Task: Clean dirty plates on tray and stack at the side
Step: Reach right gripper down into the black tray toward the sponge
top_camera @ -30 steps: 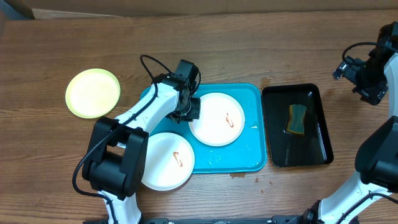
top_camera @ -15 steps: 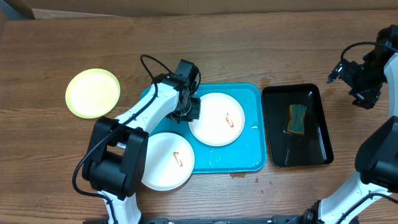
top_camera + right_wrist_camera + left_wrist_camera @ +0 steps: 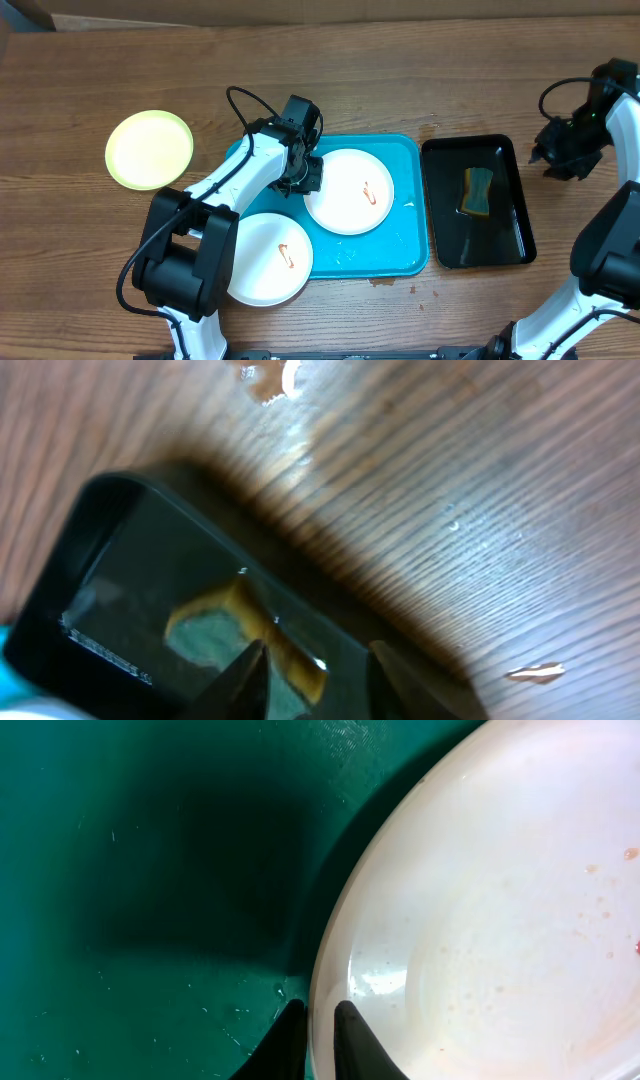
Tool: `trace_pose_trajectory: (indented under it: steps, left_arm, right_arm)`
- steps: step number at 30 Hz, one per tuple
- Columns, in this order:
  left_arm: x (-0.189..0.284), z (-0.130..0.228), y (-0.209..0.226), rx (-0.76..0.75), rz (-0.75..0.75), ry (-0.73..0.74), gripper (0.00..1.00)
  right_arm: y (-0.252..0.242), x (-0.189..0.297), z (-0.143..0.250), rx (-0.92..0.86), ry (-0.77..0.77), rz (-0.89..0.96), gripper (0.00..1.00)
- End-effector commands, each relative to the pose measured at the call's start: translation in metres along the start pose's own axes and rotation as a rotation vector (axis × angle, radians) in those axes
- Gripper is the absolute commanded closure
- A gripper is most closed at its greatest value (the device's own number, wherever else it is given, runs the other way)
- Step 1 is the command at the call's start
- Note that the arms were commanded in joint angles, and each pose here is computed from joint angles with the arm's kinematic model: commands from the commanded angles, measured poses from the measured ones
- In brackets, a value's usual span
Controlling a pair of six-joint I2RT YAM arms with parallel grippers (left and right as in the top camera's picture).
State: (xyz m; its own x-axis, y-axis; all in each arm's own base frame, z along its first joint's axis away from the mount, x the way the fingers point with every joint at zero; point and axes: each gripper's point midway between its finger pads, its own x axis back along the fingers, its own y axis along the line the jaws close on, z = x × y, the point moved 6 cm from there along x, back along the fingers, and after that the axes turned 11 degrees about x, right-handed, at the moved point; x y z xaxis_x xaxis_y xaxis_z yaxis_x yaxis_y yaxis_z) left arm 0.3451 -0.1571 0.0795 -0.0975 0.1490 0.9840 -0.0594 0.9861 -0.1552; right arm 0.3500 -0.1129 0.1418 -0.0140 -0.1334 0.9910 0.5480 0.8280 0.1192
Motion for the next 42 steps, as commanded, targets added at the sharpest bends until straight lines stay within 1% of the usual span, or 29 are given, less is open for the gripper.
trace_pose_trajectory:
  steps: [1, 3, 5, 13, 17, 24, 32, 38, 42]
  left_arm:
    - [0.002, -0.005, -0.005, -0.026, 0.009, -0.013, 0.87]
    - [0.002, -0.005, -0.005, -0.026, 0.009, -0.013, 0.87]
    - [0.002, -0.005, -0.005, -0.026, 0.009, -0.013, 0.87]
    - [0.002, -0.005, -0.005, -0.026, 0.009, -0.013, 0.87]
    - [0.002, -0.005, -0.005, -0.026, 0.009, -0.014, 0.87]
    - [0.002, -0.005, -0.005, -0.026, 0.013, -0.012, 0.87]
    - [0.002, -0.004, -0.007, -0.026, 0.03, -0.004, 0.87]
    - [0.002, -0.004, -0.007, -0.026, 0.03, -0.006, 0.87]
    - [0.003, -0.005, -0.008, -0.027, 0.032, -0.009, 0.83]
  right_arm:
    - [-0.007, -0.004, 0.003, -0.074, -0.015, 0.058, 0.76]
    - [-0.011, -0.008, 0.005, -0.113, -0.009, 0.087, 0.85]
    - [-0.015, -0.01, 0.008, -0.146, -0.001, 0.118, 0.89]
    - [-0.023, -0.031, 0.026, -0.186, 0.074, 0.152, 0.91]
    - [-0.027, -0.042, 0.036, -0.213, 0.109, 0.165, 0.94]
    - [-0.026, -0.043, 0.05, -0.22, 0.186, 0.156, 0.94]
    - [-0.025, -0.041, 0.058, -0.219, 0.234, 0.141, 0.94]
    - [-0.024, -0.039, 0.056, -0.192, 0.23, 0.134, 0.93]
    - [-0.019, -0.021, 0.045, -0.186, 0.192, 0.121, 0.89]
